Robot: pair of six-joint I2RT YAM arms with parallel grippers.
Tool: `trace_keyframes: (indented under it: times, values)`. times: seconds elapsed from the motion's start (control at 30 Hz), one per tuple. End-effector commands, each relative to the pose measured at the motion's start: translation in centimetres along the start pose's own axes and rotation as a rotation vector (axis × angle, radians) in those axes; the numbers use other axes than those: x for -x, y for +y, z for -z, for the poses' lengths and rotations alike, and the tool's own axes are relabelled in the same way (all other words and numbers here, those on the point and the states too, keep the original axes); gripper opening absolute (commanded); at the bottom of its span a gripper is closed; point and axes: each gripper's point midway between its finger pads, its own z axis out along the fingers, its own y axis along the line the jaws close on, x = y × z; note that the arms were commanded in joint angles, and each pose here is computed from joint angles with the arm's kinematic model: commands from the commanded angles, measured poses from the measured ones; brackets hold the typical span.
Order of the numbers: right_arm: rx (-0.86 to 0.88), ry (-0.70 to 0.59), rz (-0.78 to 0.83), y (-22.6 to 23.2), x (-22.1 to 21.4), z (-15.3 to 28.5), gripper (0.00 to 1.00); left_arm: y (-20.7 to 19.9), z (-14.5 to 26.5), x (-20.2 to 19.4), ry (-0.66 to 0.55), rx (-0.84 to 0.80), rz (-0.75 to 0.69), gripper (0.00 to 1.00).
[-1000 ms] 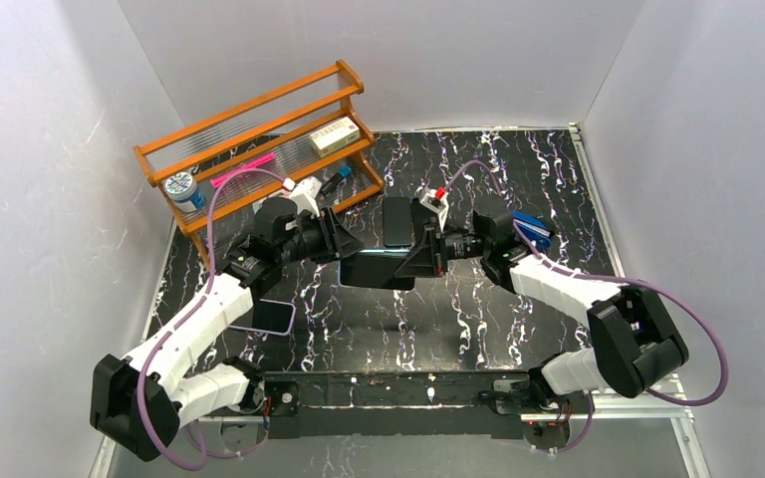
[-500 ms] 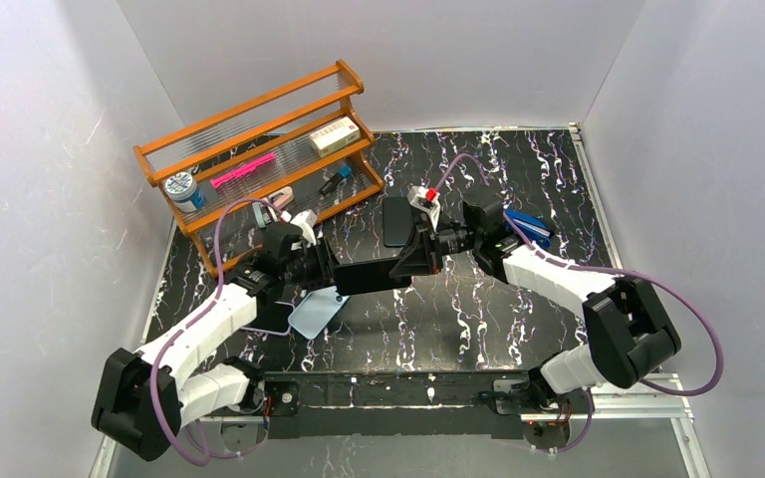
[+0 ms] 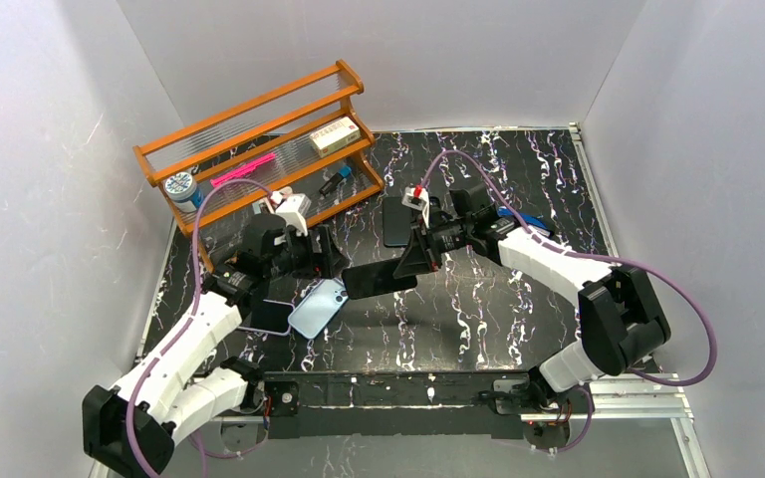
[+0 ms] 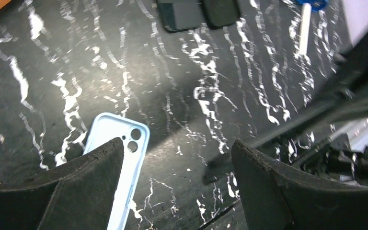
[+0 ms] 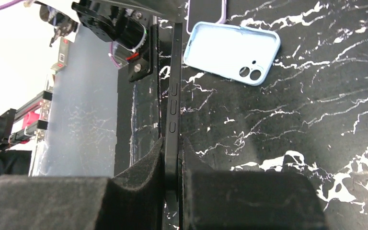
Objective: Take the phone out of the phone case
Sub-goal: Place the phone at the center of the board.
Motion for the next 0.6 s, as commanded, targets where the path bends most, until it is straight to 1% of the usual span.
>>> trace_keyframes:
  times: [0.0, 0.07, 0.13, 0.23, 0.3, 0.57]
  values:
    - [-0.033, 0.042, 0.038, -0.2, 0.6, 0.2, 0.01, -3.3, 1.3, 0.3, 0.08, -0.17, -0.175, 0.81]
    - [-0.039, 0.048, 0.047, -0.2, 0.6, 0.3, 0.01, -3.9, 1.5, 0.4, 0.092, -0.205, -0.215, 0.82]
    - [-0.037, 0.05, 0.051, -0.1, 0.6, 0.3, 0.01, -5.1, 1.8, 0.0, 0.115, -0.289, -0.243, 0.82]
    - [-0.032, 0.061, 0.062, 0.2, 0.7, 0.1, 0.01, -6.9, 1.9, -1.1, 0.184, -0.422, -0.259, 0.82]
    - [-0.025, 0.074, 0.074, 0.5, 0.7, -0.2, 0.01, -7.7, 1.7, -1.7, 0.23, -0.482, -0.259, 0.81]
    - [0.018, 0.104, 0.122, 1.6, 0.8, -0.9, 0.01, -9.7, 1.3, -3.3, 0.313, -0.6, -0.326, 0.7]
